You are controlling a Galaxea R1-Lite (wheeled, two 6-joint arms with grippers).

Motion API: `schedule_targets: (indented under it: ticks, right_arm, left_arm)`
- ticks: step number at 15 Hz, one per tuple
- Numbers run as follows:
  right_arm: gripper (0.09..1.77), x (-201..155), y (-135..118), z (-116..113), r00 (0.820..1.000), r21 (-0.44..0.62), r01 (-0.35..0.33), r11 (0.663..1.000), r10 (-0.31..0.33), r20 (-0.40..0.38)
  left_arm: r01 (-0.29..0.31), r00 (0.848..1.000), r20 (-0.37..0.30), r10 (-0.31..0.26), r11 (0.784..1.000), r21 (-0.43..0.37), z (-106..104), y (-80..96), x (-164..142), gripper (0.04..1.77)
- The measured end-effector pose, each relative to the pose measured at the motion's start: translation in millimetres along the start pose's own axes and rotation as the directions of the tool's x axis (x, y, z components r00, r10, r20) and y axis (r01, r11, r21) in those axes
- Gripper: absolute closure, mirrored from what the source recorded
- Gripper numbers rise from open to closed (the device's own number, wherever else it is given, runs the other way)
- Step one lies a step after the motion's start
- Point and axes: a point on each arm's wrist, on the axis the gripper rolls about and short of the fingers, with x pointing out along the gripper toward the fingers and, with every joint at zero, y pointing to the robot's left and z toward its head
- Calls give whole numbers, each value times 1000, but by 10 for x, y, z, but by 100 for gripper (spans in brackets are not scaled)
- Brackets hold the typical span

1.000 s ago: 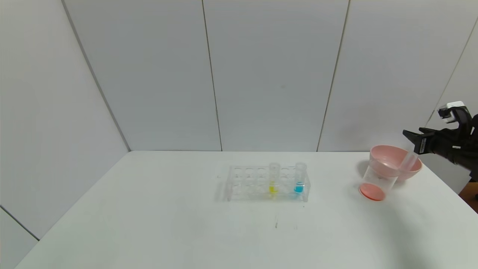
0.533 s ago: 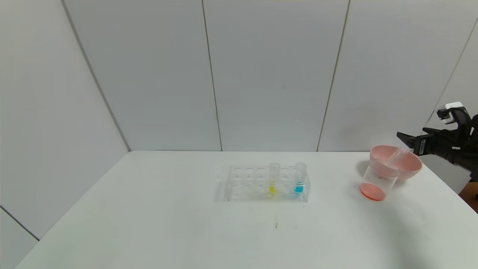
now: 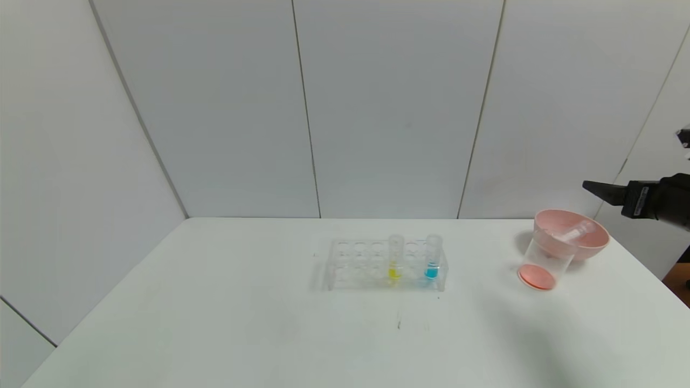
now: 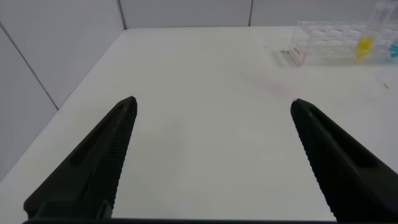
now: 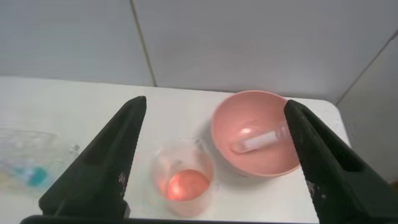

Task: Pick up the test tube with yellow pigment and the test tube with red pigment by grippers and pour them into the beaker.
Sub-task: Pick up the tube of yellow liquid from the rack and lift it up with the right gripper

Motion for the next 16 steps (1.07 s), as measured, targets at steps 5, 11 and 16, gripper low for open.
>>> schedule_targets:
  ticks: [5, 11, 16]
  right_arm:
    - [21, -531, 756, 66, 998, 52, -33, 998, 30, 56]
    - [18, -1099, 1489, -218, 982, -3, -188, 982, 188, -2]
    - [16, -1328, 1845, -522, 930, -18, -360, 933, 357, -92]
  left_arm:
    - [0, 1000, 0, 0, 1000, 0, 0, 0, 0, 5]
    - [0, 1000, 0, 0, 1000, 0, 0, 0, 0, 5]
    - [0, 1000, 0, 0, 1000, 0, 0, 0, 0, 5]
